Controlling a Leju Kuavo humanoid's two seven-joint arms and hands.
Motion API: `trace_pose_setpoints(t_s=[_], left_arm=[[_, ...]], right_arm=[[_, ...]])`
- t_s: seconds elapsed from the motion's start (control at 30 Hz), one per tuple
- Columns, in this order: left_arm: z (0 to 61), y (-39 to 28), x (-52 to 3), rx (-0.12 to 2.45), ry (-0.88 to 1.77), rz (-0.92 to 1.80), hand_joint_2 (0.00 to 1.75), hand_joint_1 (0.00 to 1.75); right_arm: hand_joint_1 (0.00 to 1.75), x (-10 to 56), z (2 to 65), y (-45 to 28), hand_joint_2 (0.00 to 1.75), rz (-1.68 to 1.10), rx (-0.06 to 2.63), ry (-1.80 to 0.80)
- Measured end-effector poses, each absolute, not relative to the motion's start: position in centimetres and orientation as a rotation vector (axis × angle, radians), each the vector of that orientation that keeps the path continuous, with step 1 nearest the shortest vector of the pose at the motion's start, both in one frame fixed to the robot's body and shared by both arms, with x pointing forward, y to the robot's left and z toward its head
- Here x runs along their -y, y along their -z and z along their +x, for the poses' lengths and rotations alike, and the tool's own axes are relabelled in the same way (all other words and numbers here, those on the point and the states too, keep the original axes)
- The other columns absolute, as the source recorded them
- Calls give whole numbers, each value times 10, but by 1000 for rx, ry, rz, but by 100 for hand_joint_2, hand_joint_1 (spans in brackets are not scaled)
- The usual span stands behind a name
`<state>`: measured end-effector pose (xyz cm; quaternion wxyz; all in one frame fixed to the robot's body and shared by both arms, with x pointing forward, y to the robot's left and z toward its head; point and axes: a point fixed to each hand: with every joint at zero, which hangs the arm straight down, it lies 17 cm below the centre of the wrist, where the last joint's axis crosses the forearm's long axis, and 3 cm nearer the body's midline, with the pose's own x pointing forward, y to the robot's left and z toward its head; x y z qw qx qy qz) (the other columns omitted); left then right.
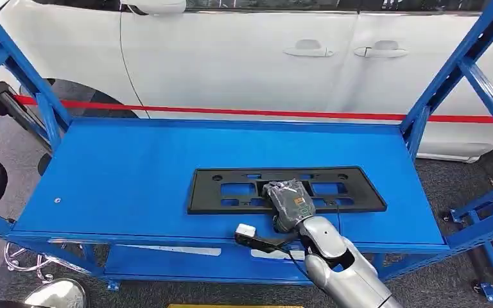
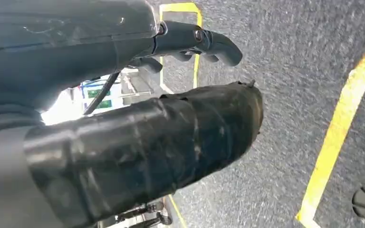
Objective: Take the parts from the cabinet and place them on the table.
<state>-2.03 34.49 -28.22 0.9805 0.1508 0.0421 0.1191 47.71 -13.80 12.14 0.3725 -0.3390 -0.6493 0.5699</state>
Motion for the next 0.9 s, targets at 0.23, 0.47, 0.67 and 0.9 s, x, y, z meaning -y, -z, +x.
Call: trace_pose_setpoints(t_s=[0.23, 0.47, 0.67, 0.9], left_arm=[[-17, 284, -335, -12, -234, 247, 0, 0], [-21, 284, -335, -12, -233, 246, 0, 0], [-27, 284, -330, -38, -231, 226, 0, 0], [-26, 284, -329, -53, -232, 231, 0, 0]], right_arm=[[175, 135, 459, -142, 175, -801, 1781, -1444], [175, 139, 446, -206, 175, -855, 1934, -1428], [175, 142, 430, -263, 175, -952, 2101, -1418], [175, 139, 415, -292, 175, -998, 2182, -1412]])
